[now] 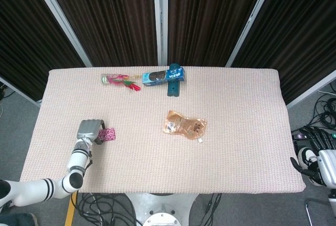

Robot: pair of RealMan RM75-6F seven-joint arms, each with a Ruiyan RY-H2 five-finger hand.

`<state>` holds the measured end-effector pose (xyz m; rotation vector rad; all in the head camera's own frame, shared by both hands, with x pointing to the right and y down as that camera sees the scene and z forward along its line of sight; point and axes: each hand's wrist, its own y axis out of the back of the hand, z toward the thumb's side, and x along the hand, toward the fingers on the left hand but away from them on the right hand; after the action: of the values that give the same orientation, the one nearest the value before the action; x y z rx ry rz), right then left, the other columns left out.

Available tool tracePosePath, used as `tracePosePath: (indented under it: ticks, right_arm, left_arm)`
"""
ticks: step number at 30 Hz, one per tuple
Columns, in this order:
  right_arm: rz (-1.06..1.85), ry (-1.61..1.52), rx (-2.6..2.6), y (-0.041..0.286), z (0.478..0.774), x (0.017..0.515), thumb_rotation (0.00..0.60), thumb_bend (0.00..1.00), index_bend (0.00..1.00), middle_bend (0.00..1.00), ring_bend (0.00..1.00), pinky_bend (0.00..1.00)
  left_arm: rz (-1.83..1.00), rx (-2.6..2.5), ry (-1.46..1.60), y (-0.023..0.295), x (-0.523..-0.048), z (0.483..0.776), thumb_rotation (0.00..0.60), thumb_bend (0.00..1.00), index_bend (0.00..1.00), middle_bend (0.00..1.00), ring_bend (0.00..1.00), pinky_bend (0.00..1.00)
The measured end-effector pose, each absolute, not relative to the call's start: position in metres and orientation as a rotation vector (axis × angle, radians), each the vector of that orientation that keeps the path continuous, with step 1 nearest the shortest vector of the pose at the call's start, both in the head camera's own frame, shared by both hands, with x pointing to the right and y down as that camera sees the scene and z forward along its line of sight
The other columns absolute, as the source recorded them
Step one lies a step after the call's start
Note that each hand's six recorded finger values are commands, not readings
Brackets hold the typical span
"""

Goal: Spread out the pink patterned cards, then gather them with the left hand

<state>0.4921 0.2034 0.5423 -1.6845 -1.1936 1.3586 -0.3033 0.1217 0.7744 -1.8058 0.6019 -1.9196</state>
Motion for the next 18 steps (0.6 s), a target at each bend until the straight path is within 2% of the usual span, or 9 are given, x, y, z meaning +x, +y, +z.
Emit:
tracePosePath:
  ticks: [18]
  right_arm:
    - [1.364,-1.199,-1.680,0.2042,0.5421,0.4960,0.468,0.22,0.13,0.11,0.00,0.00]
  left_arm:
    - [-1.909,-1.812,0.612,0.1197,-0.2995,0.7699,0.600,0.24,0.34,0.88,0.93,0.98]
